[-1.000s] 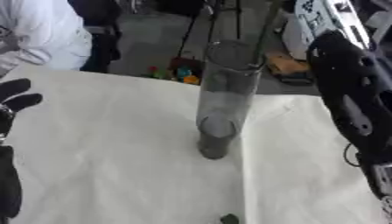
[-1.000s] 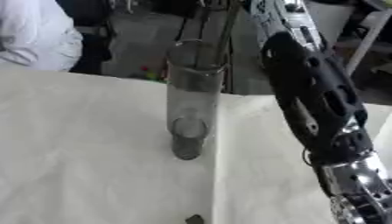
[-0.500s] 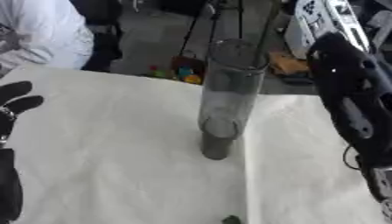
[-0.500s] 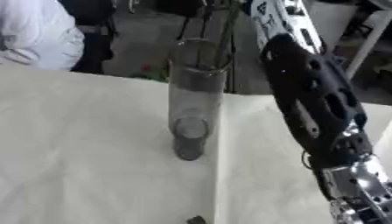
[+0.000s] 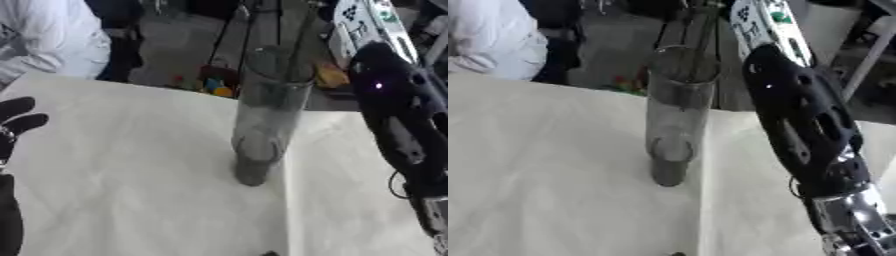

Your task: Arrange flowers into the vase.

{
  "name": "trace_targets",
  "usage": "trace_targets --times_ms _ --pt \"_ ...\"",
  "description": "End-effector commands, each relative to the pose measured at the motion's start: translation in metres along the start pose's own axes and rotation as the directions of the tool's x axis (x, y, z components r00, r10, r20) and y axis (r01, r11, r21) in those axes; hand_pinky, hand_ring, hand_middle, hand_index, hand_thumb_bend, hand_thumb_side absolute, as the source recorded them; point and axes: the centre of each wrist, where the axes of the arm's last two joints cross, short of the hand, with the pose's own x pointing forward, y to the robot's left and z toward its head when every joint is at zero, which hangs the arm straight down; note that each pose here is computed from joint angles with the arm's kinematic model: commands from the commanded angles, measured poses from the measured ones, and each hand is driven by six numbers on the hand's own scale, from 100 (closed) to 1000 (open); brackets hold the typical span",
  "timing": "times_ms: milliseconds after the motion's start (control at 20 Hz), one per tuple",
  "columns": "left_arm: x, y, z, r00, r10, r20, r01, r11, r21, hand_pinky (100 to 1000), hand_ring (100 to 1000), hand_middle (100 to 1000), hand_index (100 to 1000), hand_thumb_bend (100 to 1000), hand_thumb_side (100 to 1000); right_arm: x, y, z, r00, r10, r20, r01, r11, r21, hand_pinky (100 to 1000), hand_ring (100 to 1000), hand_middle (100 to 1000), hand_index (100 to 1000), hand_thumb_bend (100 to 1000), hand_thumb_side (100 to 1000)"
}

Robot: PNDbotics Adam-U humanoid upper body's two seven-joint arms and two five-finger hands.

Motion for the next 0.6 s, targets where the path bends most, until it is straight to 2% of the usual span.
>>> trace_targets --times_ms 50,600 --pt "0.0052 -0.0035 -0.0052 0.999 0.017 0.029 -0.017 1.000 -0.009 701 724 786 865 275 946 0.0165 0.0023 -0.0015 0.999 -0.002 0.043 0.001 1.000 0.018 100 100 100 114 339 332" --pt "0.0054 -0.0051 -0.0057 0.999 0.026 0.031 -0.026 1.000 -0.005 703 725 787 866 275 946 0.0078 0.0054 0.0033 0.999 -0.033 0.027 0.032 0.999 0.020 100 100 100 111 335 338"
